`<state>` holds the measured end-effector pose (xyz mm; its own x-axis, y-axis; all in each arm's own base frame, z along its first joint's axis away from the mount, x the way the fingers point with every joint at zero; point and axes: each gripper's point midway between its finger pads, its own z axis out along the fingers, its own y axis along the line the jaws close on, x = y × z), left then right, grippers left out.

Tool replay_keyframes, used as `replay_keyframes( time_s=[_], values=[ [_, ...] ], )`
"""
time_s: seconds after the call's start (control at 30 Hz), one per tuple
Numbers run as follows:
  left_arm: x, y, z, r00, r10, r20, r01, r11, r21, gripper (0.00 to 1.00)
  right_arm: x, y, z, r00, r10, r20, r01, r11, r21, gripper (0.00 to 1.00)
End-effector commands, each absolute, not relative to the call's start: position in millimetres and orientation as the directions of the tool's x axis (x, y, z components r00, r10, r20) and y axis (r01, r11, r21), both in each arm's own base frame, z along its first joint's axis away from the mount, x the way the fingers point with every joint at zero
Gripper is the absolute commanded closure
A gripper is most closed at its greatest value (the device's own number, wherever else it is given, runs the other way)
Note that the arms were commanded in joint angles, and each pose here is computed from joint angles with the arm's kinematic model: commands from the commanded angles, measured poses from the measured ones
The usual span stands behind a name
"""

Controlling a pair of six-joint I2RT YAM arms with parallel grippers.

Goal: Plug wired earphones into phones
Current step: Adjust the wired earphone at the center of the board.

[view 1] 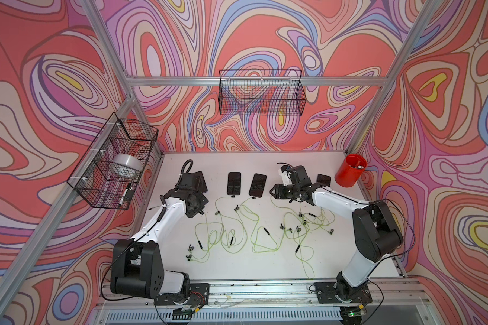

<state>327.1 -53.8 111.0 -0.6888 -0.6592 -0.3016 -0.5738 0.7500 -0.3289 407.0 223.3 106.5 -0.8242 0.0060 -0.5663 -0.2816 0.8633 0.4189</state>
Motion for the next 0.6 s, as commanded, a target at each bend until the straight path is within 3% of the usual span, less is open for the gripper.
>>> replay_keyframes(
  time_s=[0.0, 0.27, 0.33, 0.4, 0.43, 0.5, 0.57],
  values=[
    [306.7, -80.3, 105.1, -0.728, -0.641, -0.242, -0.565, 0.761, -0.318, 1.0, 415.7, 229.6, 115.8, -0.818, 0.038, -0.574, -0.279, 0.846, 0.454, 0.51],
    [280.5, -141.1, 82.8, -0.848, -0.51, -0.144, -0.454, 0.839, -0.3, 0.97, 414.0, 230.2, 113.8, -0.828, 0.045, -0.558, -0.268, 0.844, 0.465, 0.51],
    [277.2, -139.1, 81.4, -0.858, -0.493, -0.144, -0.44, 0.851, -0.286, 0.67, 412.6, 231.3, 113.2, -0.833, 0.043, -0.551, -0.269, 0.84, 0.471, 0.51],
    [277.2, -135.8, 89.1, -0.868, -0.468, -0.168, -0.414, 0.867, -0.277, 0.28, 411.4, 230.8, 112.9, -0.837, 0.04, -0.546, -0.267, 0.841, 0.471, 0.5],
    [276.8, -133.2, 93.5, -0.872, -0.456, -0.179, -0.403, 0.875, -0.268, 0.16, 410.9, 230.8, 113.0, -0.837, 0.04, -0.546, -0.267, 0.84, 0.471, 0.5],
    [277.2, -125.2, 104.3, -0.877, -0.438, -0.197, -0.387, 0.888, -0.25, 0.03, 410.4, 230.7, 113.7, -0.838, 0.039, -0.545, -0.268, 0.841, 0.471, 0.49],
    [276.3, -113.9, 111.5, -0.876, -0.441, -0.196, -0.393, 0.887, -0.241, 0.0, 410.6, 230.4, 114.6, -0.837, 0.036, -0.545, -0.269, 0.842, 0.468, 0.48]
  ],
)
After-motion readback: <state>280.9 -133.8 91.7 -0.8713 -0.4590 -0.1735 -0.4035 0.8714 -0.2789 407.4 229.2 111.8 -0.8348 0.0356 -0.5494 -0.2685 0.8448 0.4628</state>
